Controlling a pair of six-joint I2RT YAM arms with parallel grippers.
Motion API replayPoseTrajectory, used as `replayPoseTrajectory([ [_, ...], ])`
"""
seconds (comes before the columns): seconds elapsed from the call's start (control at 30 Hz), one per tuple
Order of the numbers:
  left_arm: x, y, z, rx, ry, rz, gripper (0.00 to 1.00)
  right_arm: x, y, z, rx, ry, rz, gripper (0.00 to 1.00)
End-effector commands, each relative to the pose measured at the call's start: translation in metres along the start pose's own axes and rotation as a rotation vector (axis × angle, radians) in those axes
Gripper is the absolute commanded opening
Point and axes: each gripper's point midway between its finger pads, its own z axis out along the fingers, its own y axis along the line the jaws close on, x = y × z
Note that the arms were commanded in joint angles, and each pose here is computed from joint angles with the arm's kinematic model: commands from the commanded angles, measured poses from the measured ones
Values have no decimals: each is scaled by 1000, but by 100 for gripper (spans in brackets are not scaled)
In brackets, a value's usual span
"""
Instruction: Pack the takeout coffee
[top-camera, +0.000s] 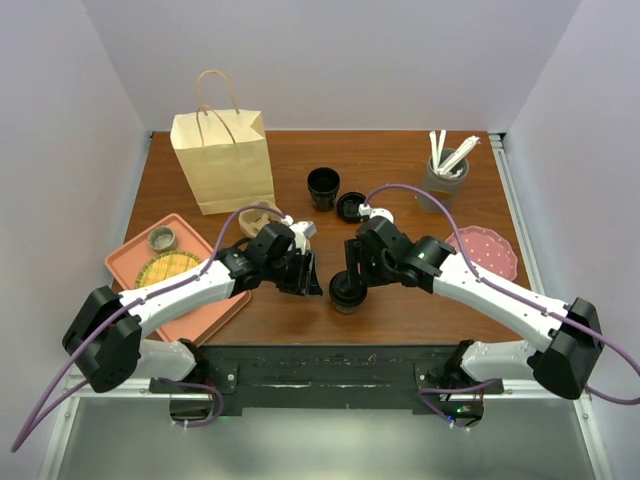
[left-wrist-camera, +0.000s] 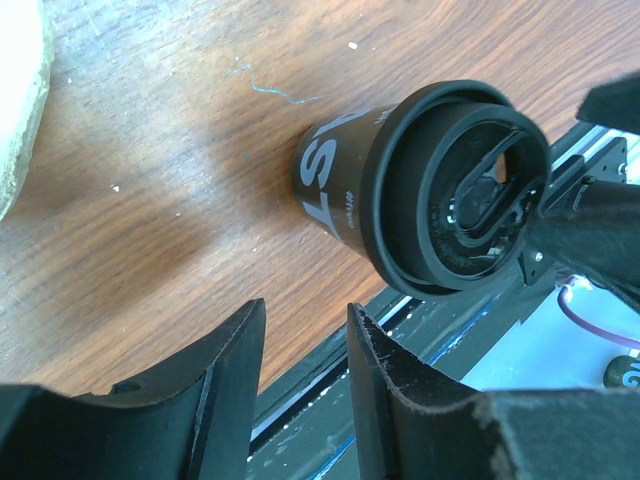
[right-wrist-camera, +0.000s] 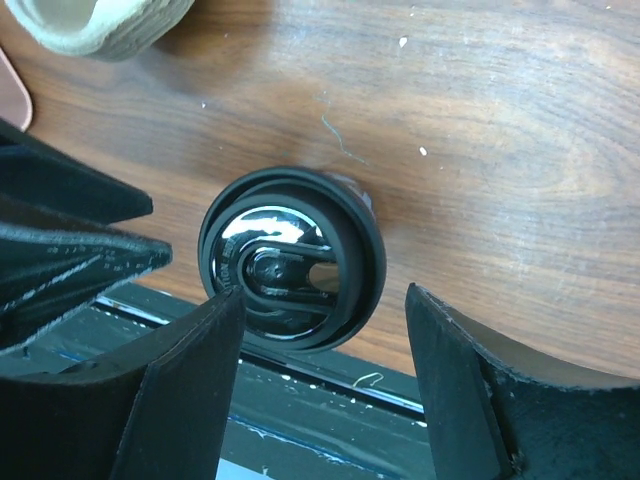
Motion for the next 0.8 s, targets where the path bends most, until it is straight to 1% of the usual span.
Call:
replayPoseTrajectory([
  [0.0,-23,-25,-14,67,-76,26,44,-15,2,-7,-52,-28,8,70],
  [0.2,-26,-31,-15,95,-90,9,45,-14,-1,-2,-99,13,-11,70],
  [0.4,-26,-34,-13,118,-91,-3,47,-3,6,6,-166,78,-44,69],
  [0.77,-23,-36,-3,146,-77,-24,47,10,4,20,-173,128,-62,68],
])
